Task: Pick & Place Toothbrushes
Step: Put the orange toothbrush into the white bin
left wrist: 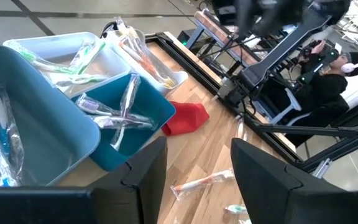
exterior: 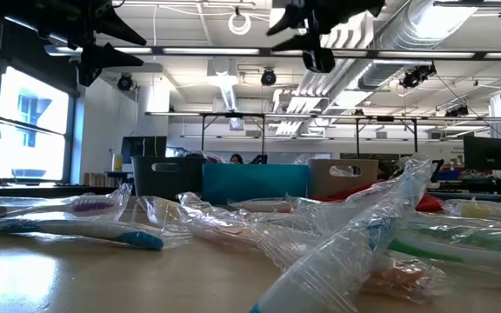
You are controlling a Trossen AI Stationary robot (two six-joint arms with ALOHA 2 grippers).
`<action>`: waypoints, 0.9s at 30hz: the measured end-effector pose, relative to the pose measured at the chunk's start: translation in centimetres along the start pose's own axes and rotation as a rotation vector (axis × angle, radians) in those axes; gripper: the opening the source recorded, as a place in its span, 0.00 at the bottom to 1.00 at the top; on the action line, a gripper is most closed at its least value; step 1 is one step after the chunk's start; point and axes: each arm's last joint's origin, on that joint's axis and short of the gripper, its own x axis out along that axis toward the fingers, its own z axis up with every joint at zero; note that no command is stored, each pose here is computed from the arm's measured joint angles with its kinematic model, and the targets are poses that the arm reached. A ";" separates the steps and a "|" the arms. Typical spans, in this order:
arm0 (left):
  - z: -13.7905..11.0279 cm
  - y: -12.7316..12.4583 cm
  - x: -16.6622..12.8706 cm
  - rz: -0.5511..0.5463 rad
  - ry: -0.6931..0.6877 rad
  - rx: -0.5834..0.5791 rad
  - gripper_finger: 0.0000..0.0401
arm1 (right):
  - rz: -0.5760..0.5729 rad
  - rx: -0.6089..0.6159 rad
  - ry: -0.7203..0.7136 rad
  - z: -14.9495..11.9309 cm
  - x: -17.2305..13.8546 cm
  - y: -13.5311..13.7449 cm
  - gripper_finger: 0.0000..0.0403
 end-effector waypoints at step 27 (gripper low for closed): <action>-0.3 0.2 0.0 0.018 0.026 0.002 0.44 | 0.009 -0.245 0.028 -1.7 1.2 2.2 0.26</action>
